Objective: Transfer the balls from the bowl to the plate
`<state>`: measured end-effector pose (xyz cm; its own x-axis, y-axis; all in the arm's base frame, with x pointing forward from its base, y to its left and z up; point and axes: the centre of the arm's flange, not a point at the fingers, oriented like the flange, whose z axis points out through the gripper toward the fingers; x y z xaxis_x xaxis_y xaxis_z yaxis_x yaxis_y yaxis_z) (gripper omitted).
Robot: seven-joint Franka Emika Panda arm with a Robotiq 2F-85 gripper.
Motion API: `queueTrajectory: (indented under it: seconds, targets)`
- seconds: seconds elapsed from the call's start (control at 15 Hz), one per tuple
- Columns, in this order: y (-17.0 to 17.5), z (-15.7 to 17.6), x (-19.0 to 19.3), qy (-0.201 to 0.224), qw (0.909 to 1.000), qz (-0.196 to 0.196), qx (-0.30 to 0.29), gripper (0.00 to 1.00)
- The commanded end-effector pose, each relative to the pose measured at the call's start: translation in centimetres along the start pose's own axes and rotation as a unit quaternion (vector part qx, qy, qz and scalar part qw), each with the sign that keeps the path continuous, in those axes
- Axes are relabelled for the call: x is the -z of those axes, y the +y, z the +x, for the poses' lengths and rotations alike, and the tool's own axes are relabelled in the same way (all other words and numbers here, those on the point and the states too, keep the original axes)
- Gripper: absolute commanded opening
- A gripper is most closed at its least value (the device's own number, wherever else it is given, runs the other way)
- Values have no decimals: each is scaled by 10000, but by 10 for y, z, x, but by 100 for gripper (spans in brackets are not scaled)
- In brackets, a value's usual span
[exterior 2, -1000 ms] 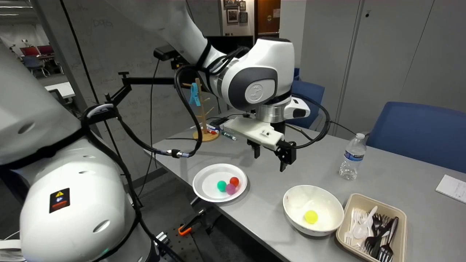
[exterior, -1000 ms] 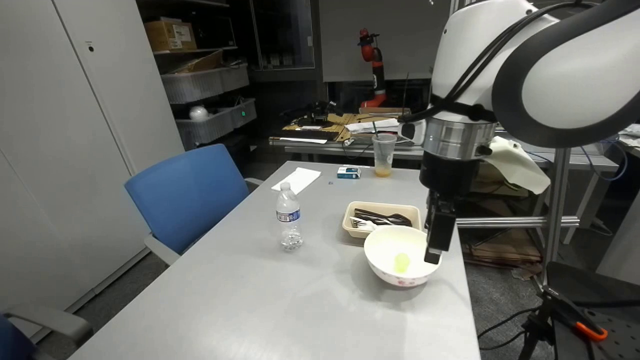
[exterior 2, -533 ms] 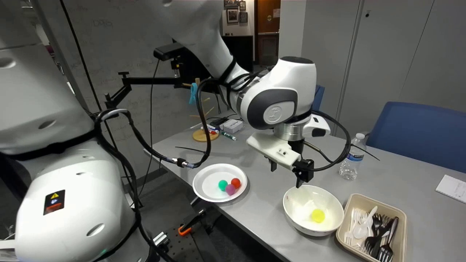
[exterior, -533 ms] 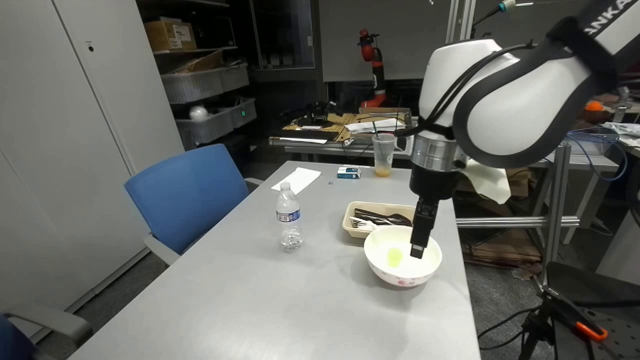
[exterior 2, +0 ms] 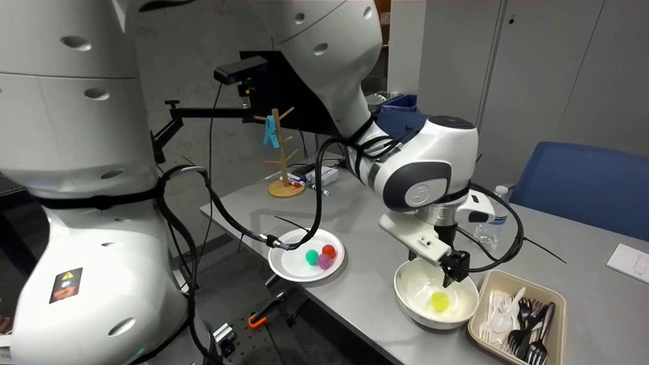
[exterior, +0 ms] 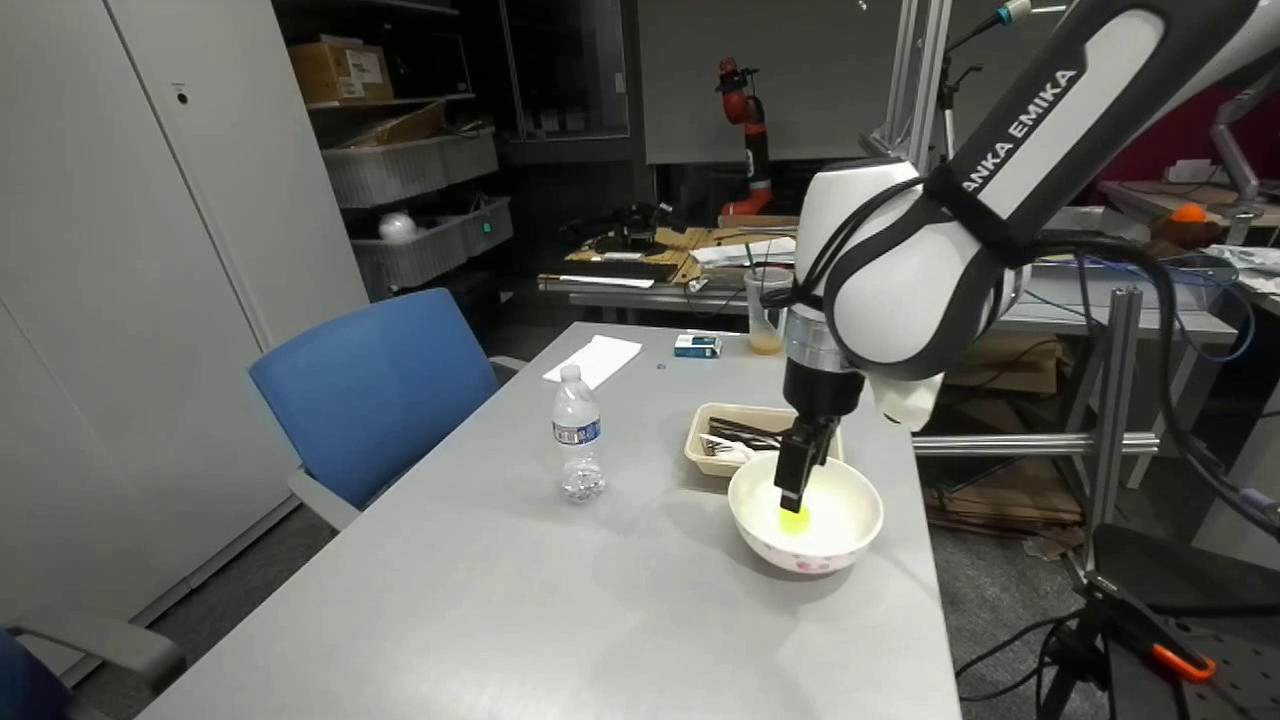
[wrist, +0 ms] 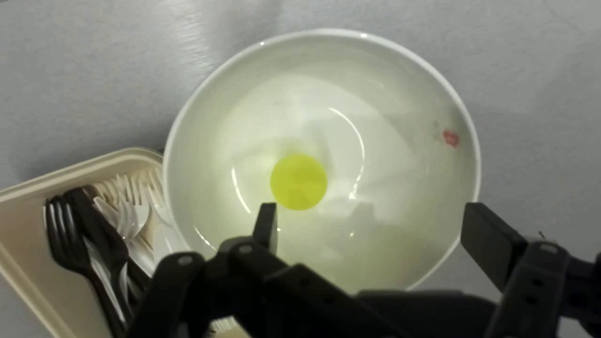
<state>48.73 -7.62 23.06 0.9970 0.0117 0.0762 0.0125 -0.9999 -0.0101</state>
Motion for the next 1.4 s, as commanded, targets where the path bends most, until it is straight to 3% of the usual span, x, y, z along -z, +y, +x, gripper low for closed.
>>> queueTrajectory:
  seconds: [0.0,0.53,1.2,1.27,1.33]
  targets:
    - [20,23,-27,14,9995,-39,-306,100]
    - [38,26,-63,-219,9975,-31,-668,100]
    - [28,17,-85,-427,9963,22,-750,100]
    - [28,16,-86,-430,9962,24,-755,97]
    - [28,16,-86,-430,9962,29,-754,73]
